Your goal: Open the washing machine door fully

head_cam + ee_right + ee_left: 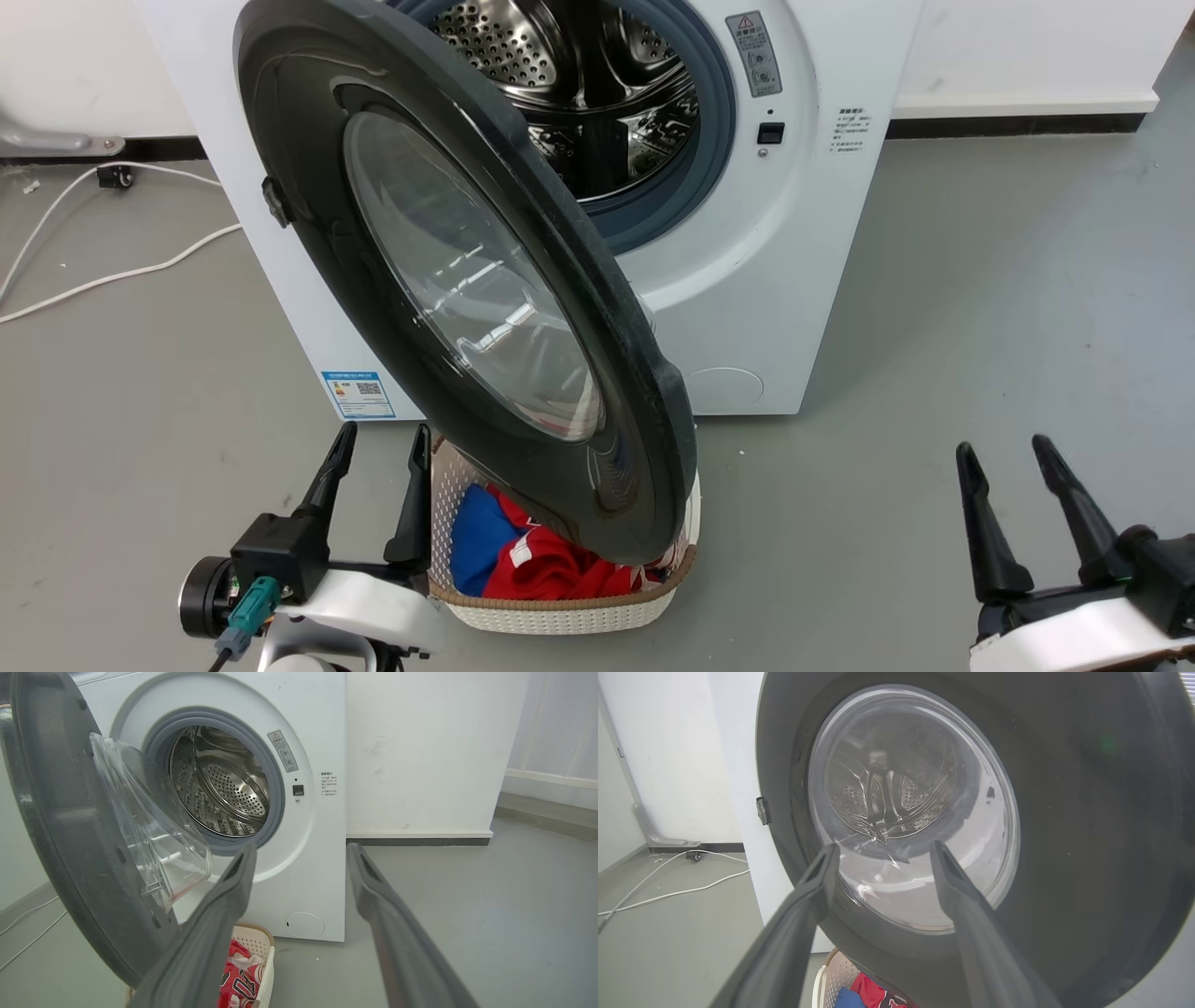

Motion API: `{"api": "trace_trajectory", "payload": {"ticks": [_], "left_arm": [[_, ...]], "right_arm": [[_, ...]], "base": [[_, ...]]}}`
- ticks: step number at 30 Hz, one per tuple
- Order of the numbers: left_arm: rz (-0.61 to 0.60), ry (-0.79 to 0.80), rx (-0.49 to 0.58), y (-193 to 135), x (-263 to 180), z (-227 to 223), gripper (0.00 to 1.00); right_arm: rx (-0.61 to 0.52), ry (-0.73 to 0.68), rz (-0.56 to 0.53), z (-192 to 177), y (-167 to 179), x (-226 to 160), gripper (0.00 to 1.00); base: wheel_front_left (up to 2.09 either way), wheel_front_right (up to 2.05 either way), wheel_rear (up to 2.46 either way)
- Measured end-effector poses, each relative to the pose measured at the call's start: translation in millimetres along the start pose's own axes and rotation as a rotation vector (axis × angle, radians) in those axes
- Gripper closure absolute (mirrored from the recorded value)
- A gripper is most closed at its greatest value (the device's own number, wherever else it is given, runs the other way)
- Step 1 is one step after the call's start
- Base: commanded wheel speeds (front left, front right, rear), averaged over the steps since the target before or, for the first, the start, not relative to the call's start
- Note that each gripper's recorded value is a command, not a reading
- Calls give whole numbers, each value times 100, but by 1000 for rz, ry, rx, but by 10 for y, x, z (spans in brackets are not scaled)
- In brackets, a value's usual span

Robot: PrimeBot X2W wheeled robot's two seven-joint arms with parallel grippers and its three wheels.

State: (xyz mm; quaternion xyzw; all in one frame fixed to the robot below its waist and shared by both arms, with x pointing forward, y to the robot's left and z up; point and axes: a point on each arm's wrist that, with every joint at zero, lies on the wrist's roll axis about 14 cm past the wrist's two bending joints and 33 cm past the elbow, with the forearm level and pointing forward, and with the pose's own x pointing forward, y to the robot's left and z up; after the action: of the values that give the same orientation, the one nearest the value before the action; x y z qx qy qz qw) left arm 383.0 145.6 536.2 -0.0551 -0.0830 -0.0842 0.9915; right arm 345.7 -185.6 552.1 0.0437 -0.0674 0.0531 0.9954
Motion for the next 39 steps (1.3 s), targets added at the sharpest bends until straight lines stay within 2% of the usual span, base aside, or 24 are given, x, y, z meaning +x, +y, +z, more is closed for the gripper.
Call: {"api": "trace_trajectory", "payload": {"ticks": [7, 24, 25, 27, 35, 37, 38, 39], "left_arm": [[-6, 20, 3, -12, -8, -61, 0], [-14, 50, -12, -39, -29, -156, 0], [-14, 55, -19, -41, -34, -173, 53], [-11, 56, -22, -34, -34, -175, 100], [-2, -8, -31, -1, 21, 22, 100], [3, -67, -25, 21, 74, 210, 100], [-2, -168, -13, 11, 136, 533, 100], [-7, -207, -10, -3, 156, 658, 100]], "right_arm": [[11, 36, -11, -166, -8, -41, 0], [22, 47, -19, -238, -24, -26, 0], [23, 47, -19, -242, -22, -25, 0], [22, 44, -17, -240, -18, -21, 0], [16, 50, -9, -266, -5, 7, 0], [15, 52, -8, -272, -3, 14, 0], [9, 56, -6, -282, -10, 25, 0], [6, 57, -5, -286, -10, 29, 0]], "base": [[0, 0, 0], [0, 0, 0], [0, 0, 0], [0, 0, 0], [0, 0, 0], [0, 0, 0], [0, 0, 0], [0, 0, 0]]}}
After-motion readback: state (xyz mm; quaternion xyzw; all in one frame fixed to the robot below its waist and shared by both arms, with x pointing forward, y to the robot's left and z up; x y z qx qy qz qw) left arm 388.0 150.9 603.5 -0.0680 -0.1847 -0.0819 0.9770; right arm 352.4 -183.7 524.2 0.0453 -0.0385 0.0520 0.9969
